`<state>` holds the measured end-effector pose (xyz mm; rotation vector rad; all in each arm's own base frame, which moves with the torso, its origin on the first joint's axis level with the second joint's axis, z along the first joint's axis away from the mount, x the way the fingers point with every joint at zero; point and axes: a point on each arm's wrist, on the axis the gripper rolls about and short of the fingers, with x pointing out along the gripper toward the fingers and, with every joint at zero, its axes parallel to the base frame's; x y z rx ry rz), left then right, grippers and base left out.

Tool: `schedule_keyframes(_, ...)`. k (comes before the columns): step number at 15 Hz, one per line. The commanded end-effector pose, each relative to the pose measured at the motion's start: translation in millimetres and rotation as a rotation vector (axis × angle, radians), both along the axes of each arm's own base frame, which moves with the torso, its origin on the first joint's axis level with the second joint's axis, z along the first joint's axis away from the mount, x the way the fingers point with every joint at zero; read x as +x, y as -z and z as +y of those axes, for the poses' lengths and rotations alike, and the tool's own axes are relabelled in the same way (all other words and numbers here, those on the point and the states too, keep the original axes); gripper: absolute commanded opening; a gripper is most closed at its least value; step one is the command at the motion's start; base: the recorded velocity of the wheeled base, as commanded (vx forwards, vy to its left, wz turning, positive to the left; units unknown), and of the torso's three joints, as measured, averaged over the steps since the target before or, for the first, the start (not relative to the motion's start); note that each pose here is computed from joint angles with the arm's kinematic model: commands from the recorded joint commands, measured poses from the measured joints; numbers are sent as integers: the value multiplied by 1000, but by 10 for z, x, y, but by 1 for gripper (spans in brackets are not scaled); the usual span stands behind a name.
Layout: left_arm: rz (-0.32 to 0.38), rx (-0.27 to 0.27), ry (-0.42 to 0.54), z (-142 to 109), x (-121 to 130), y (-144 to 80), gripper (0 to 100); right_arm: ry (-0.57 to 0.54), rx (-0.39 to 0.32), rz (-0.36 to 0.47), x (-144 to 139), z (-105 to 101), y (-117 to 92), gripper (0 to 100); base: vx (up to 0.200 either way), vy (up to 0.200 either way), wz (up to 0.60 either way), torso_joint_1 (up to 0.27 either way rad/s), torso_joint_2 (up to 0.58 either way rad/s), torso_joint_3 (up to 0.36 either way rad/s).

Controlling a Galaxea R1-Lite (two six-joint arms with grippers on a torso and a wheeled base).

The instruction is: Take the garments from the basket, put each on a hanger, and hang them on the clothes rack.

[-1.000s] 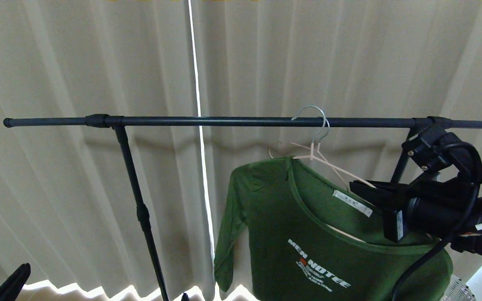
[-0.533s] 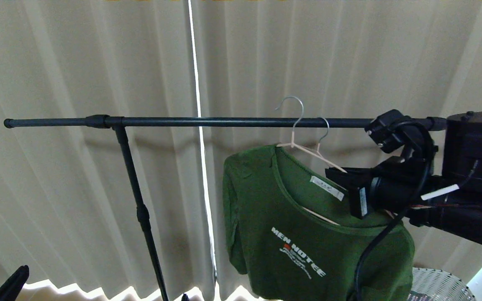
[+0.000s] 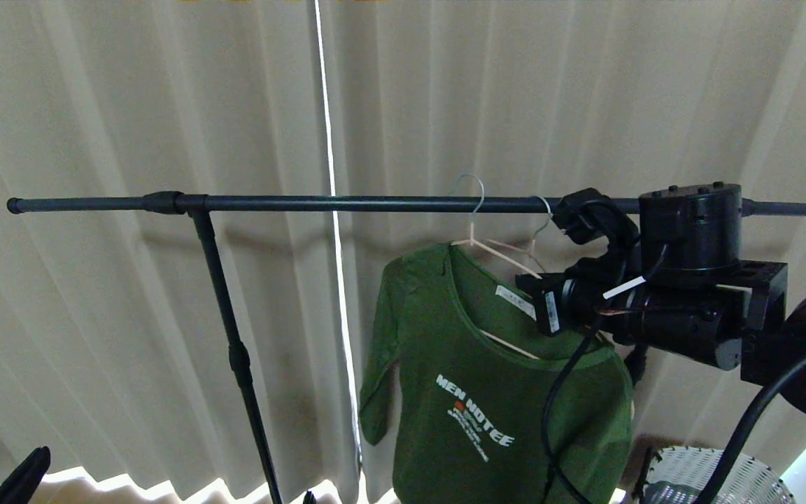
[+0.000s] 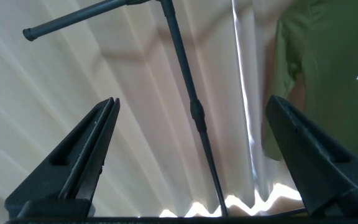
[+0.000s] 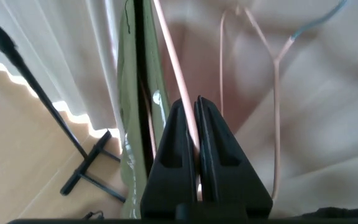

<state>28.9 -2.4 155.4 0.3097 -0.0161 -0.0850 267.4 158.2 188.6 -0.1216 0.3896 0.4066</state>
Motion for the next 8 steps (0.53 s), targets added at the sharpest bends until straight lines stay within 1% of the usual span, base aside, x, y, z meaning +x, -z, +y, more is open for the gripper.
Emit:
schedule_keyframes(1,3,0,0,0,2,5,100,1,-10,17,37,16,65,0,0,0,0,0,0,0)
schedule_keyframes(6,4,0,0,0,2,9,100,0,-21,32,99,53,133,0,0,0,0,0,0,0)
schedule_keyframes(8,4,0,0,0,2,9,100,3,-12,21,163,86,104,0,0,0,0,0,0,0)
